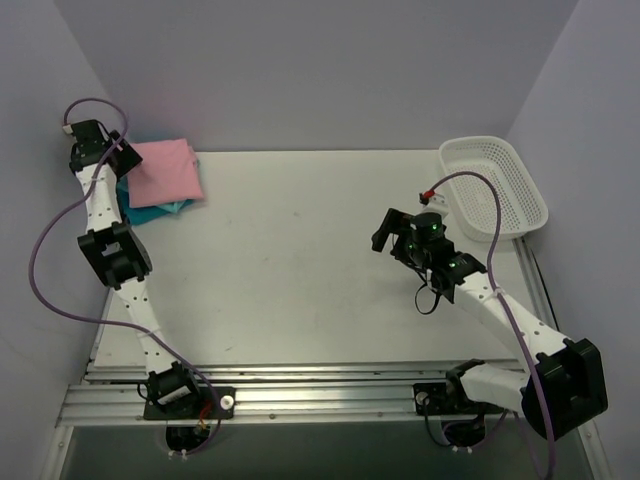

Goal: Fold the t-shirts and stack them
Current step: Put the neatly folded tshirt into the corner of the board with the left arm

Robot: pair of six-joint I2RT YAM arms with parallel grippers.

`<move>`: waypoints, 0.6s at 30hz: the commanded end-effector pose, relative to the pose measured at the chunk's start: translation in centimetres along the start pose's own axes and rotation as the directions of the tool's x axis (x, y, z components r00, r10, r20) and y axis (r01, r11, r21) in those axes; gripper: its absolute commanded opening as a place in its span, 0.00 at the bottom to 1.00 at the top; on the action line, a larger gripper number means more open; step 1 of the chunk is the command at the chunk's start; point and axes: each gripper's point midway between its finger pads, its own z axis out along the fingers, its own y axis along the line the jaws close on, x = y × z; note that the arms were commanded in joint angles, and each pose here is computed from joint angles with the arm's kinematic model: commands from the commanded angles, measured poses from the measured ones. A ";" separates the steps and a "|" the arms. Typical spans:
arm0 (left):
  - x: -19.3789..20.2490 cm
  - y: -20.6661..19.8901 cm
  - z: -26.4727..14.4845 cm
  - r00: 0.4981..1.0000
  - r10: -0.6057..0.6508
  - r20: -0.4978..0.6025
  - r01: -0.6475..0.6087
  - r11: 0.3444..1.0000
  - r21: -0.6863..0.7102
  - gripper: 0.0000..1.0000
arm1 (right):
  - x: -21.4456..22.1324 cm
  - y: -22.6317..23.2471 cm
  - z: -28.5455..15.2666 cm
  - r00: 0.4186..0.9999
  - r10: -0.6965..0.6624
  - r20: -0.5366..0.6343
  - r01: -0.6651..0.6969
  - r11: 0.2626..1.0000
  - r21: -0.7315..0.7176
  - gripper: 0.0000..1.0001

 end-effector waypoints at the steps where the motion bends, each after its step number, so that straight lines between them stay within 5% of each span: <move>1: 2.0 7.0 2.0 0.982 -0.175 -0.067 0.163 0.975 -0.150 0.87 | -0.4 -0.1 0.1 1.000 -0.014 0.021 0.014 1.000 0.014 1.00; 7: 1.4 6.4 1.4 0.981 -0.189 -0.046 0.181 0.973 -0.140 0.97 | -0.5 -0.2 0.2 1.000 -0.018 0.025 0.018 1.000 0.023 1.00; 18: -6.7 2.6 -11.4 0.963 -0.126 0.239 0.172 0.968 -0.185 0.97 | -0.7 -0.8 0.0 0.999 -0.025 0.040 0.022 0.998 0.058 1.00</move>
